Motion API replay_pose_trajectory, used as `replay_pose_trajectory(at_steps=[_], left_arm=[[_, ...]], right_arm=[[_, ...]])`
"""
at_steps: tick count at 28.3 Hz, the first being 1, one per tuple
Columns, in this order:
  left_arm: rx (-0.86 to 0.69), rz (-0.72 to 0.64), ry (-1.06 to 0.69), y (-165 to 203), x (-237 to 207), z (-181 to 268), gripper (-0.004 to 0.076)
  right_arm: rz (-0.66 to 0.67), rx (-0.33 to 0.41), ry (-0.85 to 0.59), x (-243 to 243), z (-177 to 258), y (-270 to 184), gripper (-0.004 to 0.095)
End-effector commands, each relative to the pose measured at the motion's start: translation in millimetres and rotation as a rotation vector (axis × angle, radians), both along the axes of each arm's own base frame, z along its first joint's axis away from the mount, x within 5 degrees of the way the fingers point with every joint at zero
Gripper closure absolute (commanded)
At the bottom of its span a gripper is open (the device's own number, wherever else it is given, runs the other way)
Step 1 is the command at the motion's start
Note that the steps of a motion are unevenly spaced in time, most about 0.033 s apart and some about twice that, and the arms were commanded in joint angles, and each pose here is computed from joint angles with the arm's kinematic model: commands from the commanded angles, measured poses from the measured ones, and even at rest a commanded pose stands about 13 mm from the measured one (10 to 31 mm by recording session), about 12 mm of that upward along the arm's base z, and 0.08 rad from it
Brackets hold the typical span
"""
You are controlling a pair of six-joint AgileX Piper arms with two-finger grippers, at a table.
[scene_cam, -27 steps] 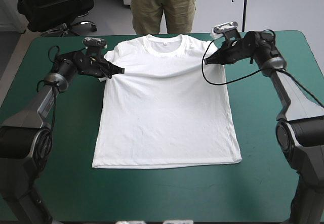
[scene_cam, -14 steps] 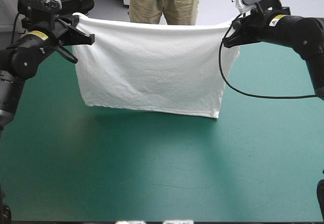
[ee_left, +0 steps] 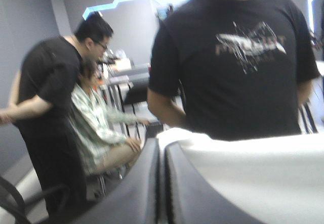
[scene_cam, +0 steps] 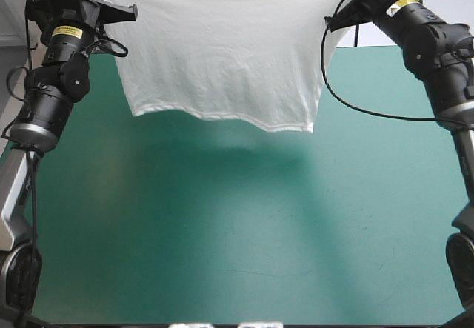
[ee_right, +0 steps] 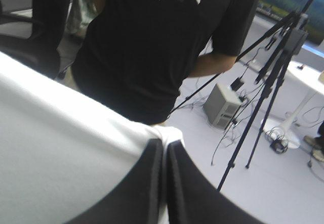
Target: Fold the cloth
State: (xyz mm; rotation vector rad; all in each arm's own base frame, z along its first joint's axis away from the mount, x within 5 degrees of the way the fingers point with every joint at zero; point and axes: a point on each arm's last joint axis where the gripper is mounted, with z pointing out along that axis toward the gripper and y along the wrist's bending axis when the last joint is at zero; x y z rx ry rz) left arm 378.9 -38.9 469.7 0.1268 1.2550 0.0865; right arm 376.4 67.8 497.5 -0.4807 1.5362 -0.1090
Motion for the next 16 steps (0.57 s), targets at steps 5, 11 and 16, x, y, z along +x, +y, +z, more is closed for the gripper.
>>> replay_pose_trajectory(at_steps=[5,11,16], left_arm=[[-0.117,-0.013,-0.118,0,5,9,0.0741],[-0.049,-0.111,0.377,-12,13,-36,0.0741],[0.005,-0.171,0.703,-17,6,-67,0.0741]], right_arm=[[-0.049,0.042,-0.172,26,-1,-3,0.0926],[0.029,-0.005,0.178,39,-49,6,0.0925],[0.091,-0.057,0.457,29,-77,10,0.0925]])
